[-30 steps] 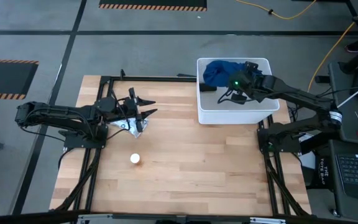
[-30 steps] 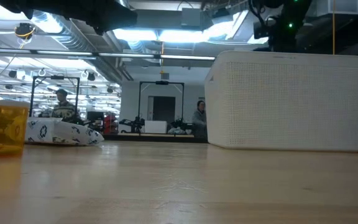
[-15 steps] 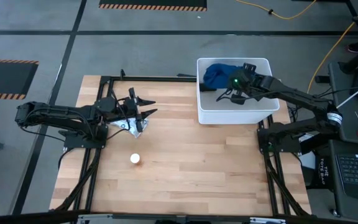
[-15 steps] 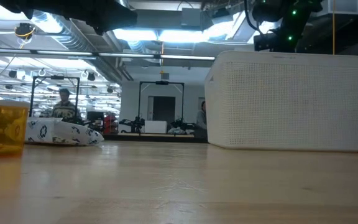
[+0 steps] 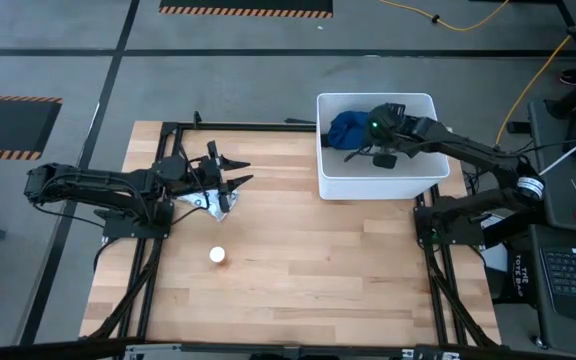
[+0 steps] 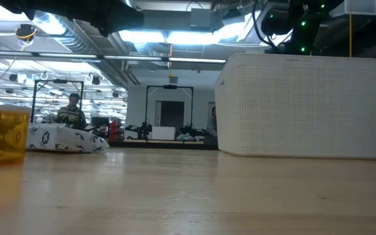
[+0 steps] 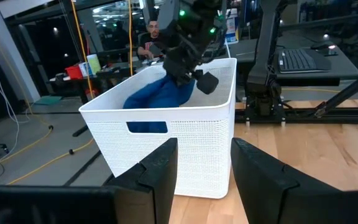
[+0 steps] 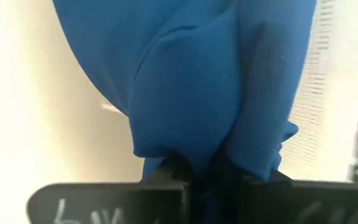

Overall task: Pick & place medical supplies in basket/bin
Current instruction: Put the blue patient gown into the white container

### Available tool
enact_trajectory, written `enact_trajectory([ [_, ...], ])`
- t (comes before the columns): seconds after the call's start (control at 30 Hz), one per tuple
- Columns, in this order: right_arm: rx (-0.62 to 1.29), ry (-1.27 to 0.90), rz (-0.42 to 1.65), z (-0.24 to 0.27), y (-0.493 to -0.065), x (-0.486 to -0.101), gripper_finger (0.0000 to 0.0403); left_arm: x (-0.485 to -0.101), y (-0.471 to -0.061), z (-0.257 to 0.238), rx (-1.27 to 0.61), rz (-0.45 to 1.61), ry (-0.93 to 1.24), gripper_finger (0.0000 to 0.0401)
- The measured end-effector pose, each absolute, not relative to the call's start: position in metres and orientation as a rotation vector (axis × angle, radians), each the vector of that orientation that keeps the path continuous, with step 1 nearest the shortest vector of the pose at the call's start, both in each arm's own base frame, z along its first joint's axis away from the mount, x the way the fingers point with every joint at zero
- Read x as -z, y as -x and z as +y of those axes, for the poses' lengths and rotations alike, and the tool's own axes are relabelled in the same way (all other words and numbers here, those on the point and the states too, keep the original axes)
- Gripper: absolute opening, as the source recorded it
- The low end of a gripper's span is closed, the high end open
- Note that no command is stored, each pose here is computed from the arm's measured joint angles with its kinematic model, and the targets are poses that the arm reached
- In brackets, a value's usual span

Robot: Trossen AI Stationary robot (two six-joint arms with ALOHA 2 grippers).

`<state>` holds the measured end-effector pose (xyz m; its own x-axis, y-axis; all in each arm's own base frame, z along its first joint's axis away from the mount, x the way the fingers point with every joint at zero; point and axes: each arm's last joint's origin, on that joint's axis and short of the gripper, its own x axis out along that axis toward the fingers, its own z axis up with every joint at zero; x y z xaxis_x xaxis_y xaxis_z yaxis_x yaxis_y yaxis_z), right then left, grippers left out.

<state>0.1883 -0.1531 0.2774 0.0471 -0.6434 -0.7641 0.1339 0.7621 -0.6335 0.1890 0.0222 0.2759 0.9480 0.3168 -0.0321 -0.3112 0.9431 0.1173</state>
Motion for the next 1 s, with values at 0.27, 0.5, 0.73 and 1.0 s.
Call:
enact_trajectory([
  [0.27, 0.537, 0.390, 1.478, -0.168, -0.192, -0.258, 0.0032, -0.276, -0.189, 0.022, -0.320, 0.051, -0.111, 0.0143],
  [0.5, 0.483, 0.326, 1.501, -0.177, -0.193, -0.246, 0.0032, -0.276, -0.189, 0.022, -0.320, 0.051, -0.111, 0.0143],
  [0.73, 0.506, 0.299, 1.501, -0.180, -0.192, -0.244, 0.0046, -0.276, -0.189, 0.022, -0.320, 0.051, -0.111, 0.0143],
  [1.0, 0.519, 0.288, 1.500, -0.180, -0.192, -0.244, 0.0106, -0.276, -0.189, 0.022, -0.320, 0.051, -0.111, 0.0143],
])
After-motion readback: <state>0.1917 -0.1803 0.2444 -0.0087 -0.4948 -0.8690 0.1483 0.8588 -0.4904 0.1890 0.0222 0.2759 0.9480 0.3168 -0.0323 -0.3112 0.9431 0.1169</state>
